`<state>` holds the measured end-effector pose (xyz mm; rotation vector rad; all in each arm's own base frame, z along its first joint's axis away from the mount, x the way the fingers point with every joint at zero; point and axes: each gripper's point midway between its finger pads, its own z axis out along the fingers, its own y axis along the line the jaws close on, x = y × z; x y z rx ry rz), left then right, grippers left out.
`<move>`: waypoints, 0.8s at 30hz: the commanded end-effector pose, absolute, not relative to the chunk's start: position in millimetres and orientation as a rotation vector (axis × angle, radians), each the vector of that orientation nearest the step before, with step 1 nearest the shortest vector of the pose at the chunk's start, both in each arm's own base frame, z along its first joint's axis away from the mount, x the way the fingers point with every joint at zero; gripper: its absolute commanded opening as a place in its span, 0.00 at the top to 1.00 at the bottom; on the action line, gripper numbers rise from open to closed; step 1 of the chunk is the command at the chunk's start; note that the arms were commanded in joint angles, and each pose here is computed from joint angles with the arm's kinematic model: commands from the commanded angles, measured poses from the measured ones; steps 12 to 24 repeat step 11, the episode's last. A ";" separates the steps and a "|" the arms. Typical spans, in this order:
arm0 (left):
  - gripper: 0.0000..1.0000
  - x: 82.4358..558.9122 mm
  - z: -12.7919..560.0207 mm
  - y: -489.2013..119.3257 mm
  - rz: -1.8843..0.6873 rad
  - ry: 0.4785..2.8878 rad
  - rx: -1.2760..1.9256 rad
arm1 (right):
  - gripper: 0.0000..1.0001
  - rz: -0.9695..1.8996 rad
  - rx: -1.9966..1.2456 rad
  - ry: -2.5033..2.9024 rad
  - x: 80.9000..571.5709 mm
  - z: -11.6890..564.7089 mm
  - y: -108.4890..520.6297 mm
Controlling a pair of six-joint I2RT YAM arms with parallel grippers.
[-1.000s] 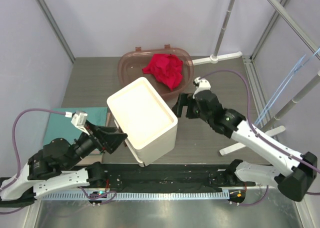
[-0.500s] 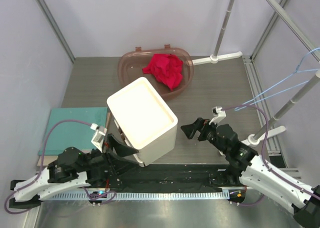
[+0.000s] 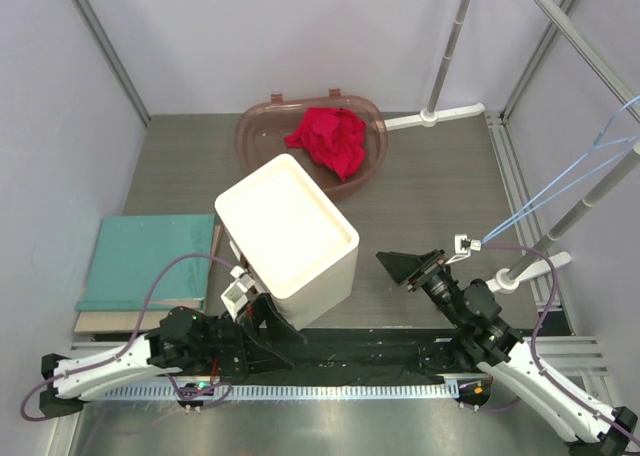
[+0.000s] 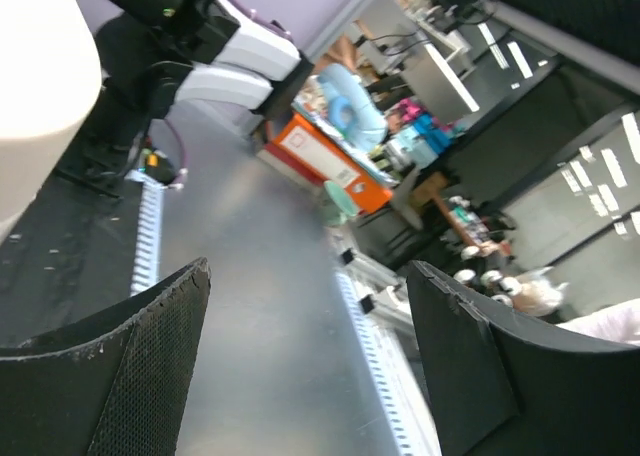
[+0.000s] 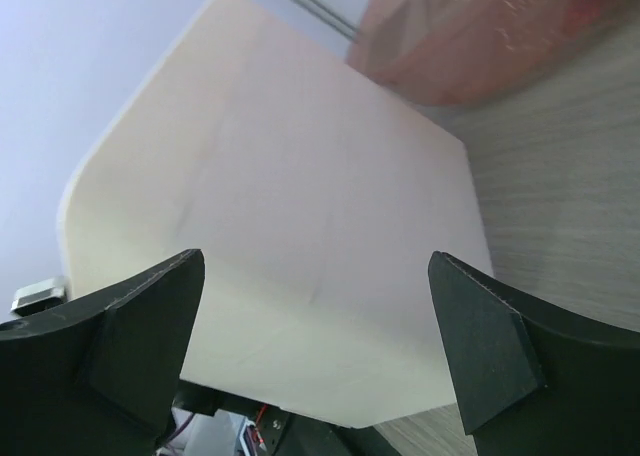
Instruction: Remove the t-shirt from the hanger
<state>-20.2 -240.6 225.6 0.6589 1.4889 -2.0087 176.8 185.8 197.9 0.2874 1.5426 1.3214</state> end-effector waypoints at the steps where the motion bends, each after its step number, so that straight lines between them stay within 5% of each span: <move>1: 0.20 -27.6 245.9 -228.6 -2.191 1.270 0.575 | 0.00 1.168 0.453 1.738 191.9 103.7 178.2; 24: 0.20 -21.1 225.4 -237.2 -2.139 1.378 0.563 | 0.00 1.158 0.440 1.779 189.5 94.7 180.6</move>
